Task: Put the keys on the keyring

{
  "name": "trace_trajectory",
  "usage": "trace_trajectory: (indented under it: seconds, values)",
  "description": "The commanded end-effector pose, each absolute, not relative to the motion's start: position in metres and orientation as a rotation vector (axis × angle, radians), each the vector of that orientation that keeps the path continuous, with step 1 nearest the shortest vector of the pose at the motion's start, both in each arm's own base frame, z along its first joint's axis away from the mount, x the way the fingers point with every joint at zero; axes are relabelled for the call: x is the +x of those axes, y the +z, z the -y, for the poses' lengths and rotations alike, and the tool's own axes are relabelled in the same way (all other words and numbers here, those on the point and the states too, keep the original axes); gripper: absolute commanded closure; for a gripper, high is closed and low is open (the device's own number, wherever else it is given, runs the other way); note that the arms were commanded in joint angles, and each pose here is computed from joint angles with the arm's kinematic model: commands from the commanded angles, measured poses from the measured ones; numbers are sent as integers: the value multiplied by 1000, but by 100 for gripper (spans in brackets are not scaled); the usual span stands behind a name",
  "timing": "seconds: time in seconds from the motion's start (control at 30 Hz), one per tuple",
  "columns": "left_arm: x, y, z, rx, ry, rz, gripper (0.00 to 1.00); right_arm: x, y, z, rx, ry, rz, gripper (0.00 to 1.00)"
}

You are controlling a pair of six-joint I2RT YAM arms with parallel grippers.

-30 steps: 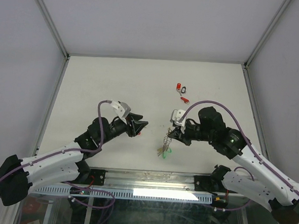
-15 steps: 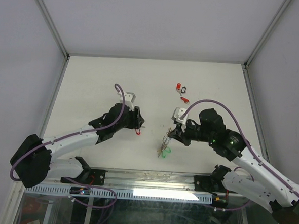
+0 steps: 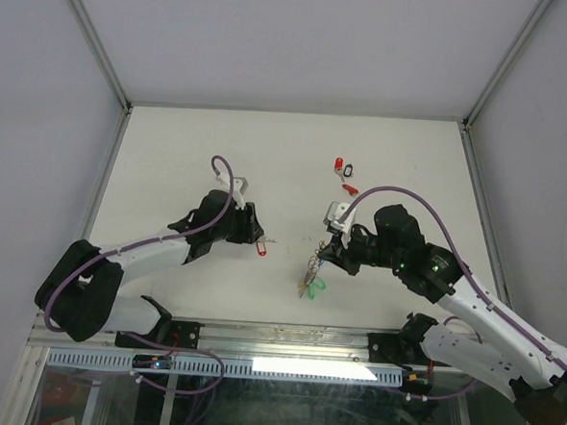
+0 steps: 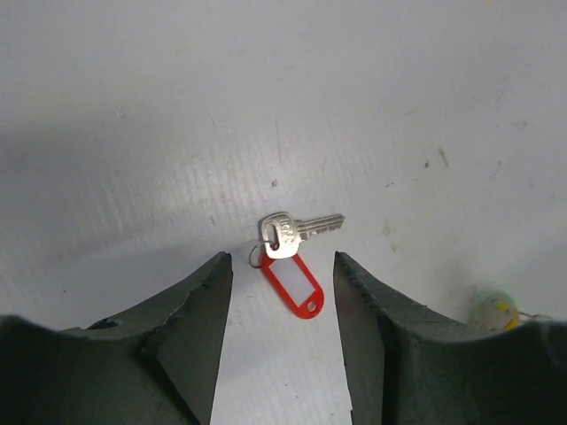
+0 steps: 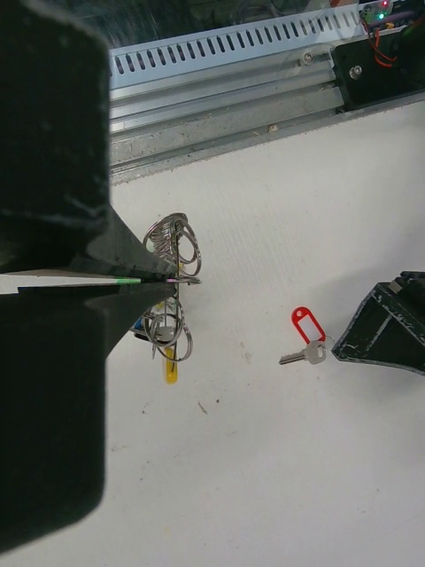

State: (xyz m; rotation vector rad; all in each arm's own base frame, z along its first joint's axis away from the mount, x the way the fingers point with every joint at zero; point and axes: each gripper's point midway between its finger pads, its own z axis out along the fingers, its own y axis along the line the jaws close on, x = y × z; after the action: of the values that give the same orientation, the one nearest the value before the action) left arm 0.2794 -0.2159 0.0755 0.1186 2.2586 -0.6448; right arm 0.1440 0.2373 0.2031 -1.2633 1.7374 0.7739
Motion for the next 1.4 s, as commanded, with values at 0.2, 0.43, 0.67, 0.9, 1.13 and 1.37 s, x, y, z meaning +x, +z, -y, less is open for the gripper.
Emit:
trace_trajectory:
  seconds: [0.2, 0.43, 0.67, 0.9, 1.13, 1.37]
  values:
    - [283, 50, 219, 245, -736, -2262, 41, 144, 225, -249, -1259, 824, -1657, 100]
    - [271, 33, 227, 317, -816, -2294, 47, 144, 223, -250, -1262, 828, -1663, 100]
    - [265, 15, 222, 325, -812, -2348, 55, 143, 221, -251, -1270, 840, -1669, 100]
    - [253, 12, 220, 315, -836, -2374, 59, 142, 218, -251, -1272, 844, -1674, 100]
    - [249, 14, 220, 309, -856, -2373, 66, 143, 216, -252, -1275, 848, -1677, 100]
    - [246, 14, 219, 295, -858, -2376, 72, 142, 215, -252, -1274, 852, -1680, 100]
